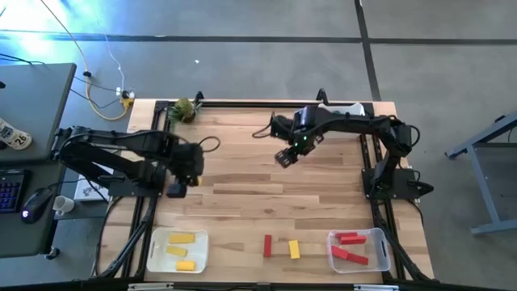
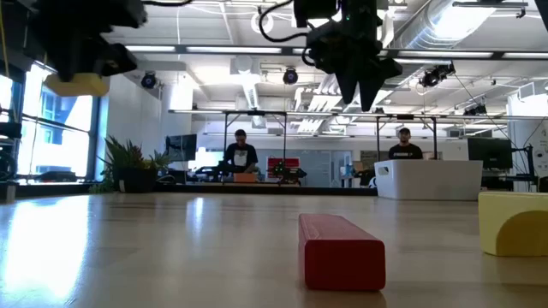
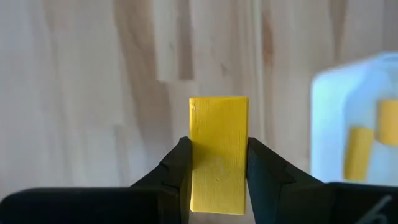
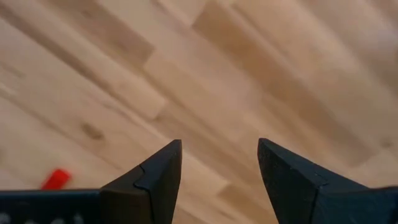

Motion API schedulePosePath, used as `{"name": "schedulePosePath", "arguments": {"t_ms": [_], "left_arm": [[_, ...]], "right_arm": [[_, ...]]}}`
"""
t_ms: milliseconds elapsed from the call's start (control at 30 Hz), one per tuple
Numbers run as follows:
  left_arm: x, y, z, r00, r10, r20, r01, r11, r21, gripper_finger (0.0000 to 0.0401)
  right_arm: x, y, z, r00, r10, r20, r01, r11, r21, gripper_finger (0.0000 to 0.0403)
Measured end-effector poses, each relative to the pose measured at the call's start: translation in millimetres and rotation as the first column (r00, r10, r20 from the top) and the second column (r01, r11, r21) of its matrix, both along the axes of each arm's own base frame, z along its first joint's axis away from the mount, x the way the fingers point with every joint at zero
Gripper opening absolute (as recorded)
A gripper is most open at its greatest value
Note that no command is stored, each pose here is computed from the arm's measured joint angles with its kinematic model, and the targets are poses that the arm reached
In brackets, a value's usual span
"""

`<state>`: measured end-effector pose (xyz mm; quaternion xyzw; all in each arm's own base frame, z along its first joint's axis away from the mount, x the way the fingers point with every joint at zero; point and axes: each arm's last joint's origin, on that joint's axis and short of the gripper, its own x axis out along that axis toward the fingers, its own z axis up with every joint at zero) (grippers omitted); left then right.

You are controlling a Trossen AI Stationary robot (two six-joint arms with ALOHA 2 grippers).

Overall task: Sort & place blocks by color
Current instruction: Put the yellow block into the bottom white bin

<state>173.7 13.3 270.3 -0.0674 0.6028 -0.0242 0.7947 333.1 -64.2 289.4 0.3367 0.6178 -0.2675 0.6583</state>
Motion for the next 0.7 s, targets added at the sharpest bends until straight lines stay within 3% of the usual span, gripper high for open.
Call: {"name": "schedulePosePath", "arguments": {"t_ms": [133, 333, 700], "left_arm": [[-16, -24, -4, 0.999, -0.037, -0.012, 0.037, 0.999, -0.033, 0.0085], [-32, -57, -14, 0.996, -0.089, -0.013, 0.088, 0.994, -0.072, 0.0085], [-36, -106, -22, 0.993, -0.110, 0.051, 0.115, 0.985, -0.129, 0.0085]], "right_arm": [[9, 28, 1, 0.998, -0.040, 0.046, 0.038, 0.998, 0.046, 0.0197], [18, 72, 2, 0.994, -0.016, 0.106, 0.006, 0.995, 0.095, 0.0197], [19, 141, 4, 0.986, -0.060, 0.153, 0.034, 0.985, 0.167, 0.0197]]}}
